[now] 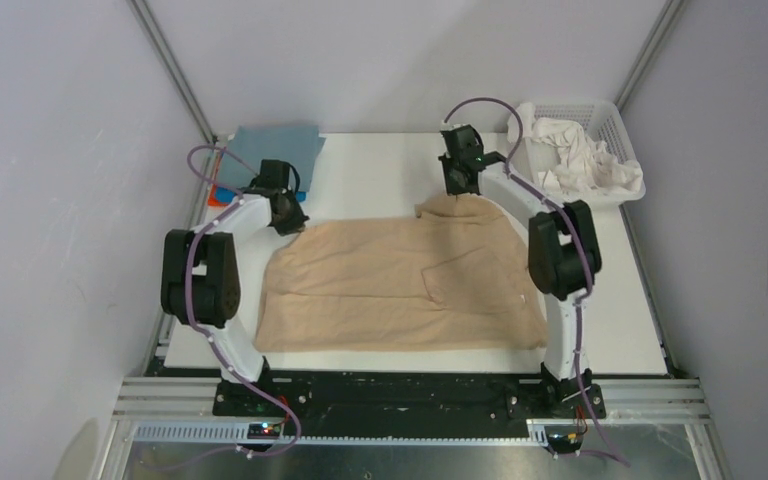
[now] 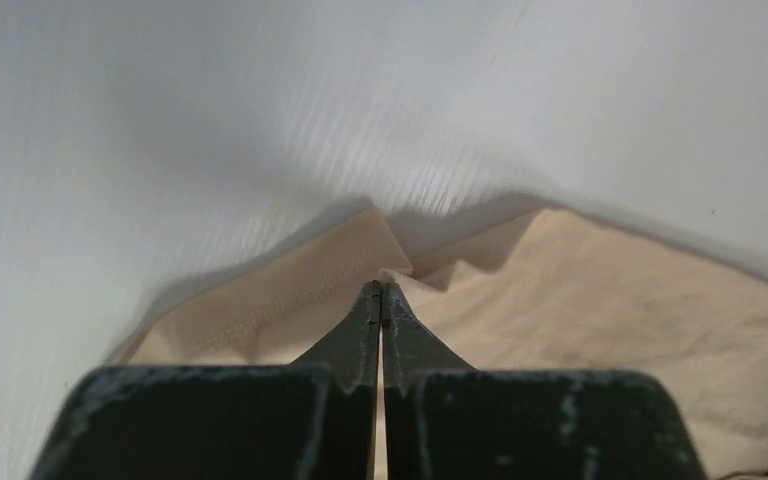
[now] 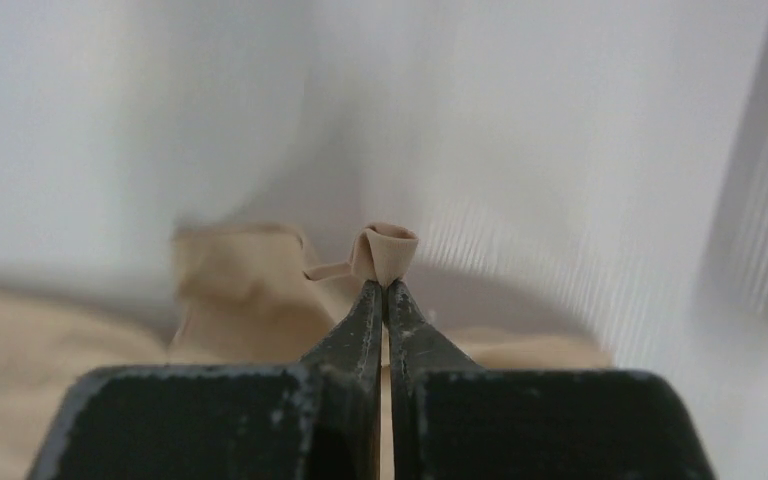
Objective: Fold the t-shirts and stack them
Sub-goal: Grab the side of the flattened tshirt furthest away from the robot with both arms, then fold the other side of the tshirt into a rectangle
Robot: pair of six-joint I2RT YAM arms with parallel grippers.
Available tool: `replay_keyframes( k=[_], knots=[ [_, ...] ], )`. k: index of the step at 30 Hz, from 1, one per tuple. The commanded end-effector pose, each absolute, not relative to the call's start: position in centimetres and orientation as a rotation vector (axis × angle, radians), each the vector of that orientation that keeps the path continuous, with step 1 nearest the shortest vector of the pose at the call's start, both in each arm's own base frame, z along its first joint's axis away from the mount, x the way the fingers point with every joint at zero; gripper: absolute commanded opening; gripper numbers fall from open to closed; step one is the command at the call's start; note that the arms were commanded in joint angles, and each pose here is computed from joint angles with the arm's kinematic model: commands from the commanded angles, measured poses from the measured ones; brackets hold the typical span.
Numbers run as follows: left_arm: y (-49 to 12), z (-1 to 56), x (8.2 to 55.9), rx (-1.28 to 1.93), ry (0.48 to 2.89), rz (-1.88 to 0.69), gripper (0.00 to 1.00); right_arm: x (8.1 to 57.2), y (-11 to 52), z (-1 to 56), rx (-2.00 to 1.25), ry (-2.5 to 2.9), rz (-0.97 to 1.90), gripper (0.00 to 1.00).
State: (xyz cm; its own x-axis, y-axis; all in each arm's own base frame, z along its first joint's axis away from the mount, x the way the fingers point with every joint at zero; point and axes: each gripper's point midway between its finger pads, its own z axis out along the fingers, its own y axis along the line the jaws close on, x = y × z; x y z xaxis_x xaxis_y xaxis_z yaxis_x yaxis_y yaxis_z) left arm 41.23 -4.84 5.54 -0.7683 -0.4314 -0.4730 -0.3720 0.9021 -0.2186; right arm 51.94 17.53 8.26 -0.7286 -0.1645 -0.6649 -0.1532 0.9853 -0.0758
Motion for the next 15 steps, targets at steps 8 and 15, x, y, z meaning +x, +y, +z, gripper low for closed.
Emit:
replay_keyframes(
  k=[8, 15],
  knots=[
    [-4.0, 8.6, 37.5, -0.601, 2.388, -0.045, 0.00, 41.1, 17.7, 13.8, -0.377, 2.348, 0.071, 0.00],
    [-3.1, 8.5, 34.2, -0.680, 2.323, 0.009, 0.00, 35.4, 14.9, 14.1, -0.354, 2.372, -0.012, 0.00]
  ],
)
